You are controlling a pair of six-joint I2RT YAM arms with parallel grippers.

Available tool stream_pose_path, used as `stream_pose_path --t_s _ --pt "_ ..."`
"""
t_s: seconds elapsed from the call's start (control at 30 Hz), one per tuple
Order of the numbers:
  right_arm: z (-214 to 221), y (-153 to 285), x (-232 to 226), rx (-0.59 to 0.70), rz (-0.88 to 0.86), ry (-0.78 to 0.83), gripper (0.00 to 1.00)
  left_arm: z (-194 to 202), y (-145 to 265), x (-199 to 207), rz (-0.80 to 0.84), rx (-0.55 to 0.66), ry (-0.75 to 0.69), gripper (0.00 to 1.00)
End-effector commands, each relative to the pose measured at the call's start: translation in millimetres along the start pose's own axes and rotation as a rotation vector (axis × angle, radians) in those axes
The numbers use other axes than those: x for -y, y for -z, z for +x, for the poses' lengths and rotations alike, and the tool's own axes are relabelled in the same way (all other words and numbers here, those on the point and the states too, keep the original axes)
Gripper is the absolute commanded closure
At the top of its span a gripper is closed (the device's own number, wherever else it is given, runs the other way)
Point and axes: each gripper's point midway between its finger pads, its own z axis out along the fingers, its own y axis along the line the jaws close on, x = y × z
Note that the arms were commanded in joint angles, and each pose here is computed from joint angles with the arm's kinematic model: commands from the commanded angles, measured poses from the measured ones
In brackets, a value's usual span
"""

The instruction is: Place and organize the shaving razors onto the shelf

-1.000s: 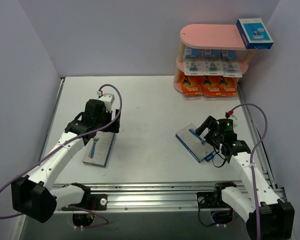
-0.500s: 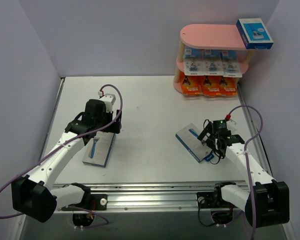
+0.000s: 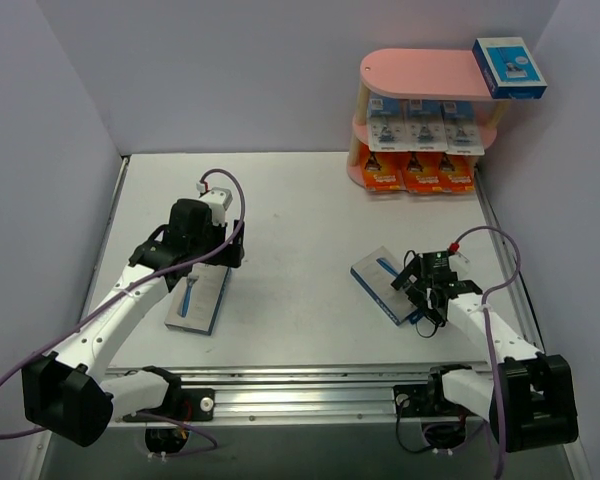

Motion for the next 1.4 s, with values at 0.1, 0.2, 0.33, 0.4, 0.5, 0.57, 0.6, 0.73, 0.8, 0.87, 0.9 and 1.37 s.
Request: stream_pose_path --t_s 0.1,0.2,0.33,0.4,0.5,0.57,0.6,0.73,0.8,0.87,0.9,1.37 --pt "1.3 -13.4 -32.4 -0.007 -0.118 0.009 0.0 -25.9 12.0 9.9 0.035 0.074 0.004 0.05" --pt "-2.7 -13.3 -48.9 0.006 -0.146 0.039 0.0 -25.3 10.5 10.3 0.035 0.069 0.001 0.05" --pt "1.2 -20.1 -83.0 0.002 -0.224 0.086 0.0 -24.6 10.1 10.1 0.034 0.066 0.0 0.05" --pt "11.5 -20.2 -102.8 -0.018 -0.261 0.141 0.0 -24.9 10.5 10.2 0.033 0.068 -0.001 0.05" --pt "30.6 -25.4 -132.4 -0.041 -0.306 0.22 0.0 -24.0 10.2 9.1 0.028 0.065 -0.003 0.05" --pt "39.5 -29.3 -149.9 -0.044 -0.343 0.248 0.0 -24.1 9.8 9.2 0.026 0.066 -0.003 0.06" --pt "41.0 -22.8 -169.8 -0.032 -0.392 0.264 0.0 -23.7 9.8 9.1 0.024 0.065 -0.004 0.06" --pt "44.1 1.4 -213.8 -0.041 -0.533 0.285 0.0 -22.0 7.6 8.2 0.017 0.056 -0.007 0.05" --pt "32.3 18.8 -230.3 -0.016 -0.587 0.279 0.0 -22.0 7.5 8.2 0.017 0.055 -0.007 0.06" --pt "25.0 30.3 -236.0 0.004 -0.612 0.295 0.0 -22.3 7.9 8.3 0.017 0.056 -0.007 0.06" --pt "20.5 40.8 -237.8 0.017 -0.63 0.302 0.0 -21.6 7.5 8.2 0.017 0.053 -0.007 0.05" --pt "26.2 72.5 -198.1 0.093 -0.697 0.577 0.25 -24.4 9.9 2.7 -0.012 0.064 -0.009 0.05"
